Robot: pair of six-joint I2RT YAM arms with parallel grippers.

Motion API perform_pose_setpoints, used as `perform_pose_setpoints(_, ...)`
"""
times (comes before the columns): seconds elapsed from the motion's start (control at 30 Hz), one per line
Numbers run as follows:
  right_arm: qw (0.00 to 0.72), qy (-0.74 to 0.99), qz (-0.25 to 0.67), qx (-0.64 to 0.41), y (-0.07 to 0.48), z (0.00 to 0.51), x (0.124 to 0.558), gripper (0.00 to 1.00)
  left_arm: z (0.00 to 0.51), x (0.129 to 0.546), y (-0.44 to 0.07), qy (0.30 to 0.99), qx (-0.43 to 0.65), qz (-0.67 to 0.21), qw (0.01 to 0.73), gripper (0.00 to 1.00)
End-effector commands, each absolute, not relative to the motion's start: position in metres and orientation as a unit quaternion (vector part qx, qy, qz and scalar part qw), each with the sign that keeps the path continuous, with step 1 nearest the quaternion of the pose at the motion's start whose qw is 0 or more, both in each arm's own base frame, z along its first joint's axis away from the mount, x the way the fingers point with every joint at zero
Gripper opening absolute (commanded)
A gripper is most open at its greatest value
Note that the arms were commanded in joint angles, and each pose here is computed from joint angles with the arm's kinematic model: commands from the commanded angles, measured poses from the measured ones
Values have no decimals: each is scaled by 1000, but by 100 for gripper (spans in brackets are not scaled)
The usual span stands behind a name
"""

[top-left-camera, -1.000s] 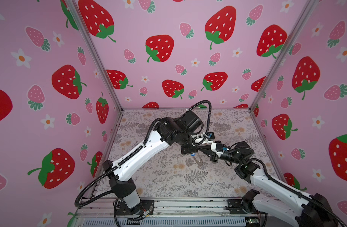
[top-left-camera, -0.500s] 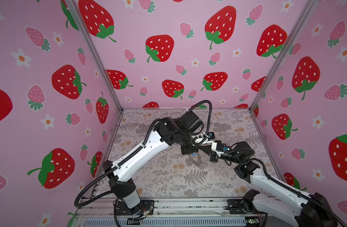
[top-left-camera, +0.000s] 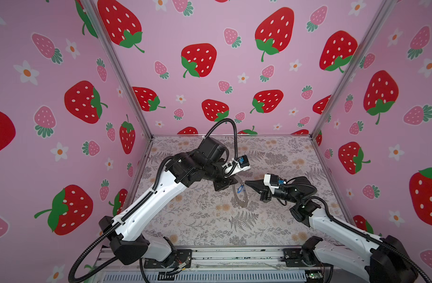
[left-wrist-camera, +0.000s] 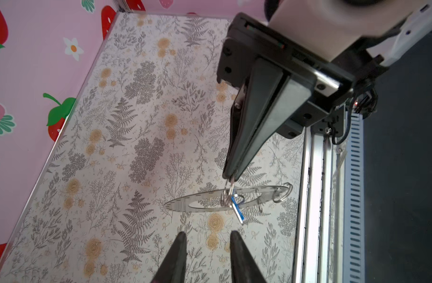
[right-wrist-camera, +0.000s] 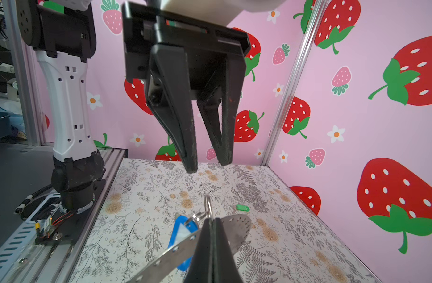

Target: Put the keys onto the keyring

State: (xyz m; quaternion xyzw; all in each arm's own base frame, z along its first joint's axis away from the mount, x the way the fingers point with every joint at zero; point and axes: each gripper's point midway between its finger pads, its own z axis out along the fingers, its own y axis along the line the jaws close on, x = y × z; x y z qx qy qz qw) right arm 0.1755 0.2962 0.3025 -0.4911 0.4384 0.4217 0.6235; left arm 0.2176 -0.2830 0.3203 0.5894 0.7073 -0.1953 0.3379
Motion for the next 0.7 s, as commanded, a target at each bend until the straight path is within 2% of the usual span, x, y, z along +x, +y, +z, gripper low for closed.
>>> perform_pose_setpoints(0.0, 641, 416, 429, -482, 292, 317, 172, 0, 338, 208, -297, 667, 575, -279, 383, 33)
perform_pose_setpoints(0.37, 653, 410, 433, -467, 290, 328, 172, 0, 332, 191, -303, 649, 537, -362, 399, 38)
perform_pose_setpoints(0.67, 659, 406, 433, -462, 288, 334, 172, 0, 311, 198, -303, 672, 528, -344, 388, 41)
